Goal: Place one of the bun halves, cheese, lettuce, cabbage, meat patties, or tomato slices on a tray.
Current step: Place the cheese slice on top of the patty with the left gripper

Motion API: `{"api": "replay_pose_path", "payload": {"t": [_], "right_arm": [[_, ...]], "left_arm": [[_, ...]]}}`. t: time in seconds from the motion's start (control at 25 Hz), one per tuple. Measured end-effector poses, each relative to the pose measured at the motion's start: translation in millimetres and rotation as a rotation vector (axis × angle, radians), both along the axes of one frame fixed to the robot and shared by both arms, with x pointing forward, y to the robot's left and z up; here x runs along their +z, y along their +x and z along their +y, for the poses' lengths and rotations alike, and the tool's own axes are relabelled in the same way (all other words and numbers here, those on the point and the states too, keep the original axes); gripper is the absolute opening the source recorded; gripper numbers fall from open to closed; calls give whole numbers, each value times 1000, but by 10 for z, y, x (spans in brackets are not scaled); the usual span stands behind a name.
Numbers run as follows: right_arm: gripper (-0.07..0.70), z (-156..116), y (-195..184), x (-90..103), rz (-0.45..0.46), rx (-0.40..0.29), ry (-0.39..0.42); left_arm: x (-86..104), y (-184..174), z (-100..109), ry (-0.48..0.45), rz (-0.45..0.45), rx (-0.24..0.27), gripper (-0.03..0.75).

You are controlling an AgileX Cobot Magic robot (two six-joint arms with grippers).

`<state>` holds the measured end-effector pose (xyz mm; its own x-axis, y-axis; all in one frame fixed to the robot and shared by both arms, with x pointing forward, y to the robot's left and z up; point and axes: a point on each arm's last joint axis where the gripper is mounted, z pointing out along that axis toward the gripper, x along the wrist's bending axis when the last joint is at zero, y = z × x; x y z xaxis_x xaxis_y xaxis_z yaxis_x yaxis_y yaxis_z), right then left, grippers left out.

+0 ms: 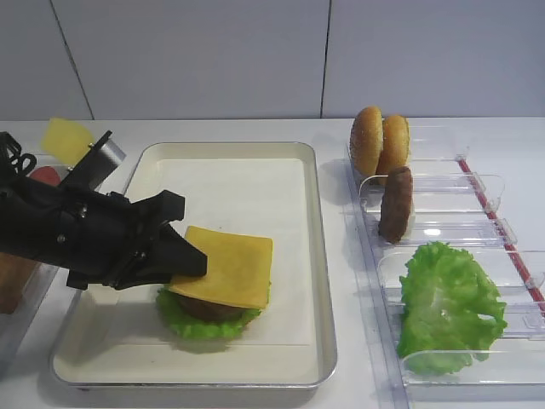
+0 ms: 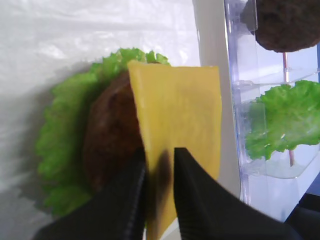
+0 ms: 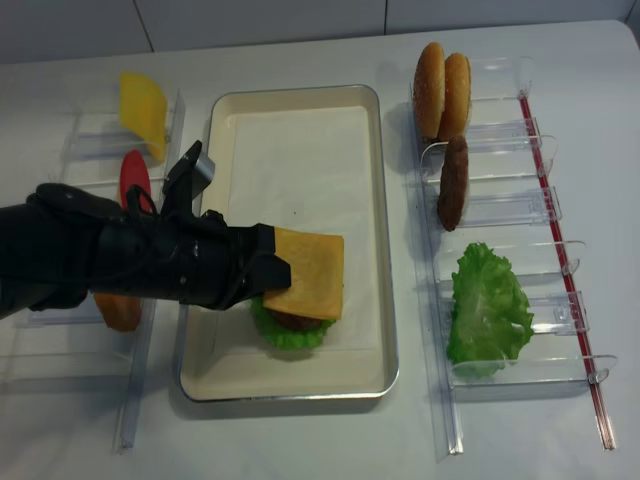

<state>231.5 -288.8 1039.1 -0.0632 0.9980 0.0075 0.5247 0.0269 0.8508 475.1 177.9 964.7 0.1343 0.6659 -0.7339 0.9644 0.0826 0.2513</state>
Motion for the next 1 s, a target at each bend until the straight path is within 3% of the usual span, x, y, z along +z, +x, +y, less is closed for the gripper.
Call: {"api": "replay_pose_path", "payload": {"t": [0.36, 0.8, 1.0], "right_arm": [[327, 0, 0, 0, 0, 0, 0], [327, 0, 0, 0, 0, 0, 0], [327, 0, 0, 0, 0, 0, 0]], "left_arm": [[22, 22, 3, 16, 13, 2, 117], [184, 172, 52, 165, 16, -30, 119], [329, 253, 103, 280, 39, -58, 119]]}}
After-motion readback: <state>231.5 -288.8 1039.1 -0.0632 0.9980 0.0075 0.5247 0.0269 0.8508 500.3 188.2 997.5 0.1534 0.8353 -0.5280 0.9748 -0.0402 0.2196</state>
